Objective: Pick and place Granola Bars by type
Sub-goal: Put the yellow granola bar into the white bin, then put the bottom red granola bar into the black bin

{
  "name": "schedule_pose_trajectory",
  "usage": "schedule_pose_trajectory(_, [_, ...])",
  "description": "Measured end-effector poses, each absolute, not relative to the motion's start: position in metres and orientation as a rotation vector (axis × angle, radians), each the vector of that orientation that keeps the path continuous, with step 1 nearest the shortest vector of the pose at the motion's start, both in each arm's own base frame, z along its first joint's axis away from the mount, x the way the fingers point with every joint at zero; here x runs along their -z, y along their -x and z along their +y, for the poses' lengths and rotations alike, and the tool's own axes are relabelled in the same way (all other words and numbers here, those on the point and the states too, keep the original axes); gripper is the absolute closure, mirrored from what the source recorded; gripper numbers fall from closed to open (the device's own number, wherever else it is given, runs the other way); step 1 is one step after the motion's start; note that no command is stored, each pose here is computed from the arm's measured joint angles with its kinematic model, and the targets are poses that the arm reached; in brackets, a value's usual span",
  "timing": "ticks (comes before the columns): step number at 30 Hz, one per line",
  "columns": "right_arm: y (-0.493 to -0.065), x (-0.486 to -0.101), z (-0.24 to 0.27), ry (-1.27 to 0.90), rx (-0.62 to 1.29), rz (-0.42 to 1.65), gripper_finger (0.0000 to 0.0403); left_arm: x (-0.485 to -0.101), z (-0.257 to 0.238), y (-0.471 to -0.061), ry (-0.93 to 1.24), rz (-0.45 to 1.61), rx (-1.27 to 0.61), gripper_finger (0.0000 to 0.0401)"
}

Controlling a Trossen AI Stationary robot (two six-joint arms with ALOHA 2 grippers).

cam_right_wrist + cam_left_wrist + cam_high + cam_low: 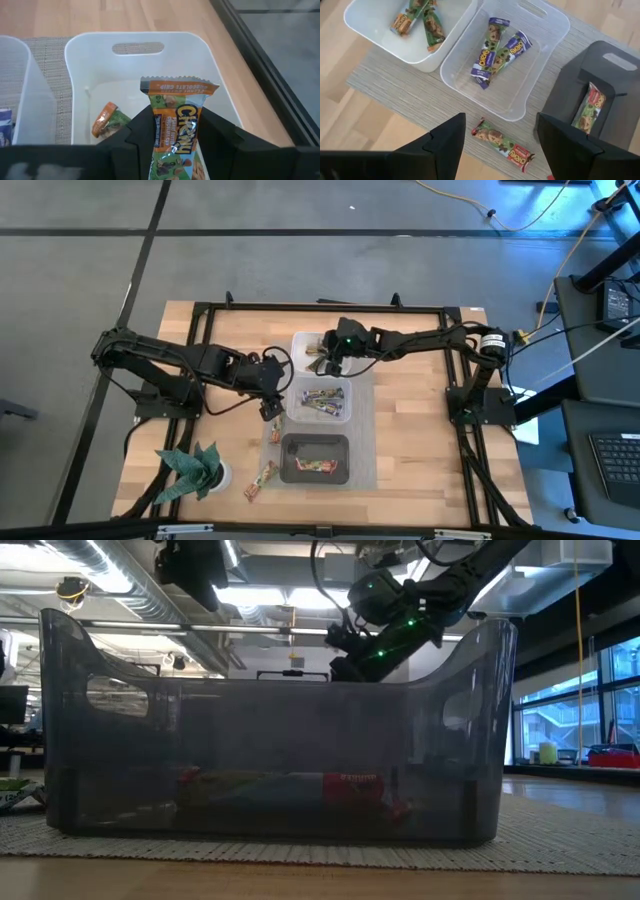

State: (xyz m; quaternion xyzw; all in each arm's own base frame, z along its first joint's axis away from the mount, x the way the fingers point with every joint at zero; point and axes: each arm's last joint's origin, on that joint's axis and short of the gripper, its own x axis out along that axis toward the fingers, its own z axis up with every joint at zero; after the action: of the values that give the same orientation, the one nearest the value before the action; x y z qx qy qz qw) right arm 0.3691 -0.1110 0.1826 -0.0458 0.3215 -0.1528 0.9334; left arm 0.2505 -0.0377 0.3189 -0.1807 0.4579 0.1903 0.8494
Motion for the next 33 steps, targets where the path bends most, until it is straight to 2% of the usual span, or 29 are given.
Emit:
schedule_pose_trajectory(5, [-0.368,-0.181,-0.111,0.088,0.311,0.679,0.0251,-0.319,-0.043,-0.250,0.410,0.964,-0.398,0.0166])
schedule_pose_trajectory(16, [-0.368,-0.181,-0.111,0.064,0.319,0.679,0.0169,-0.318,-0.080,-0.240,0.425,0.983,-0.315,0.0166])
schedule_pose_trajectory(20, [-0.368,-0.183,-0.110,0.067,0.319,0.672,0.0154,-0.318,-0.096,-0.234,0.428,0.984,-0.288,0.0166])
schedule_pose_trajectory(26, [-0.380,-0.224,-0.105,0.048,0.313,0.621,0.0156,-0.306,-0.119,-0.235,0.382,0.999,-0.309,0.0166])
schedule_pose_trajectory(33, [-0.397,-0.279,-0.087,0.075,0.261,0.591,0.0156,-0.269,-0.148,-0.249,0.341,1.129,-0.330,0.0166])
